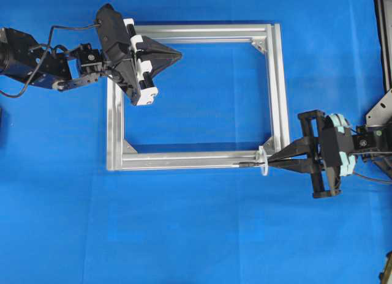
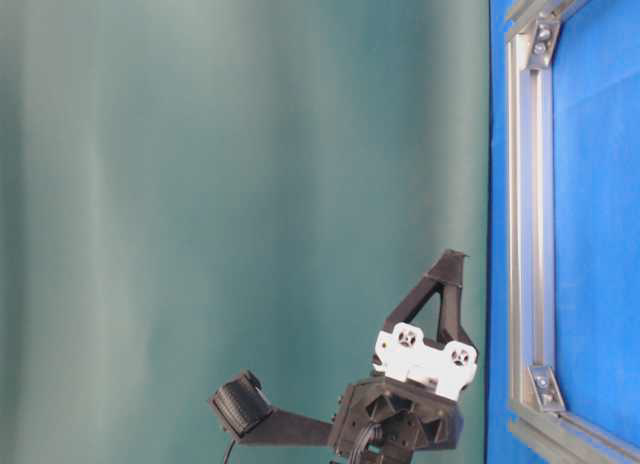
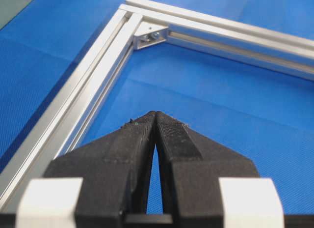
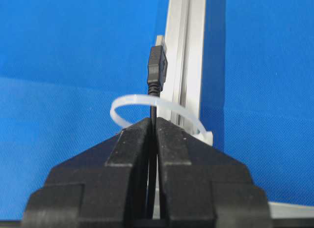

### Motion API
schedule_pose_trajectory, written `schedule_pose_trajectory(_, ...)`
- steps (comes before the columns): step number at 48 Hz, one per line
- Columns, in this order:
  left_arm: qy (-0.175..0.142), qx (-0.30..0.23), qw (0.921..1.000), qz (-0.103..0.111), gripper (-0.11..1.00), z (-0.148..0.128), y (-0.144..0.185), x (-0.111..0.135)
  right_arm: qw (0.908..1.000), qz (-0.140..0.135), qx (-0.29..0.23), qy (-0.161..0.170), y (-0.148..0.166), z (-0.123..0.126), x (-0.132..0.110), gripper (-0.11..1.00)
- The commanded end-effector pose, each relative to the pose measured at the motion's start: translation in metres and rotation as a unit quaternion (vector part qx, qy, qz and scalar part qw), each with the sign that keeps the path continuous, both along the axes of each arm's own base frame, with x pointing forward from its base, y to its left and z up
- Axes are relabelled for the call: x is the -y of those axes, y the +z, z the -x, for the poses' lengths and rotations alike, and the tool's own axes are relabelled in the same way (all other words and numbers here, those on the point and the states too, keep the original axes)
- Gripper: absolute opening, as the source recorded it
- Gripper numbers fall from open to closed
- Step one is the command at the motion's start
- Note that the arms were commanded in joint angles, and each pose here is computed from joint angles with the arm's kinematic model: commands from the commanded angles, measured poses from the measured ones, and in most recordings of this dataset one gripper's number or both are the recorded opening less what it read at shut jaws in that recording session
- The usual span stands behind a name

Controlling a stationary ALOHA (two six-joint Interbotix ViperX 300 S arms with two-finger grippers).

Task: Insert the wire through the string loop located on the right side.
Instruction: 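Push the USB plug through the white zip-tie loop with the right gripper, then move the left gripper down and right toward the plug beyond the loop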

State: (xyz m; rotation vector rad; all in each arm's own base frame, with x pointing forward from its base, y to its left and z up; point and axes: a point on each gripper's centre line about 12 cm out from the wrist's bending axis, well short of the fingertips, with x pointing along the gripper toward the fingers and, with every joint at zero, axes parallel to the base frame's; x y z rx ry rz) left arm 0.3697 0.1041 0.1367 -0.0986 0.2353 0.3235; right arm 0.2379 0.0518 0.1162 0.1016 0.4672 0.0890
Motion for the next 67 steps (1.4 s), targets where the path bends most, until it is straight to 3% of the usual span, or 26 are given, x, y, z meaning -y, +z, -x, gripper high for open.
schedule_pose_trajectory(1,-0.002,0.023,0.9997,-0.007,0.0,-0.002,0.016,0.0,0.9998,-0.004,0.017,-0.002,0.007,-0.006,-0.001,-0.03)
schedule_pose_trajectory(17,-0.004,0.024,0.9997,-0.006,0.0,-0.002,0.017,0.002,0.9998,-0.003,0.018,-0.003,0.007,-0.006,0.0,-0.03)
schedule_pose_trajectory(27,-0.03,0.021,0.9993,-0.004,0.0,-0.006,0.015,0.022,0.9998,-0.004,0.018,-0.003,0.007,-0.006,0.0,-0.03)
schedule_pose_trajectory(39,-0.102,0.015,0.9947,0.006,0.0,-0.01,0.01,0.078,0.9998,-0.004,0.019,-0.003,0.007,-0.006,0.0,-0.03)
schedule_pose_trajectory(54,-0.204,0.012,0.9782,0.039,0.0,-0.004,0.007,0.162,0.9999,-0.004,0.016,-0.004,0.006,-0.006,0.0,-0.03)
schedule_pose_trajectory(61,-0.237,0.009,0.9704,0.048,0.0,0.002,0.007,0.189,0.9999,-0.004,0.016,-0.003,0.006,-0.006,-0.001,-0.03)
schedule_pose_trajectory(67,-0.248,0.007,0.9676,0.049,0.0,0.004,0.006,0.197,0.9999,-0.004,0.016,-0.004,0.006,-0.006,0.0,-0.03)
